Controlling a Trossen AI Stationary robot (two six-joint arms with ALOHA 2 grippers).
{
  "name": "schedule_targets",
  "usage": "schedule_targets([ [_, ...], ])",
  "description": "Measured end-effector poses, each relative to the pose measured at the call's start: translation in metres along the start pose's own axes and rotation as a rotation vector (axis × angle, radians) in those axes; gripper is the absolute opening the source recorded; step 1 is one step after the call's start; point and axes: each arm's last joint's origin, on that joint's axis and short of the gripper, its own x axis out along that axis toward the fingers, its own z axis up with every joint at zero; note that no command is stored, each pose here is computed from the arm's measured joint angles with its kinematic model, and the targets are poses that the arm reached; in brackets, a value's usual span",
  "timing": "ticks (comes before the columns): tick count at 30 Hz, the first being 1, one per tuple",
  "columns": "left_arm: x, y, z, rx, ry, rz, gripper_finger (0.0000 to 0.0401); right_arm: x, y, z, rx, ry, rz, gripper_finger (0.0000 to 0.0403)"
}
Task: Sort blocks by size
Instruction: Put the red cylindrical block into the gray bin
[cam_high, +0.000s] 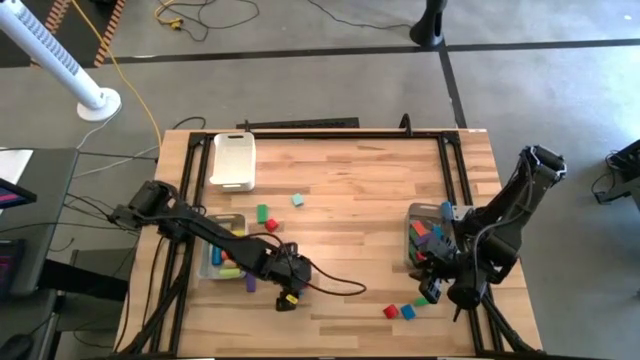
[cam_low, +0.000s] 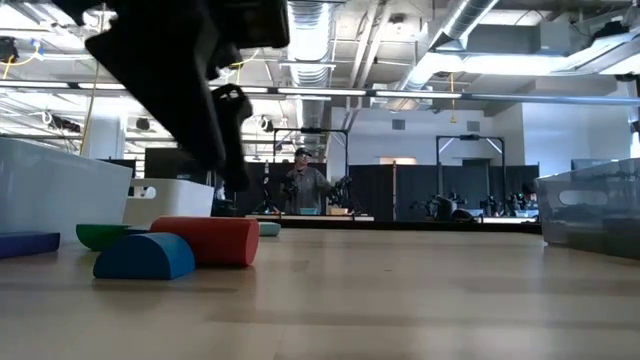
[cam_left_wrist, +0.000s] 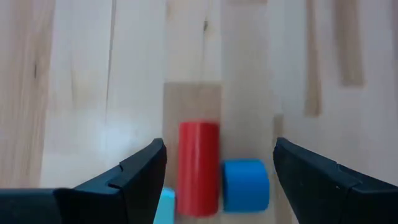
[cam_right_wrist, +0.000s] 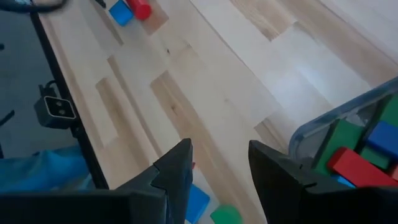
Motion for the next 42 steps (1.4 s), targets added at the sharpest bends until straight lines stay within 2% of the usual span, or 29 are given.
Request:
schedule_targets([
  [6, 0.033, -0.001, -0.013, 0.015, 0.102, -0.011, 0.0266, 0.001, -0.001, 0.002, 0.002, -0.004, -0.016, 0.0185],
  [11, 0.044, -0.001, -0.015, -0.021, 0.101, 0.007, 0.024, 0.001, -0.002, 0.003, 0.005, -0.007, -0.018, 0.0185],
  [20, 0.044, 0.002, -0.015, 0.055, 0.102, 0.036, 0.0122, 0.002, -0.002, 0.004, 0.014, -0.009, -0.02, 0.0185],
  [32, 0.032, 0.002, -0.009, 0.174, 0.072, 0.006, 0.0121, 0.004, -0.001, 0.008, 0.04, -0.019, -0.014, 0.0185],
  [42, -0.002, 0.003, 0.014, 0.228, -0.112, -0.035, 0.0121, 0.004, 0.001, 0.008, 0.019, -0.02, -0.004, 0.0185],
])
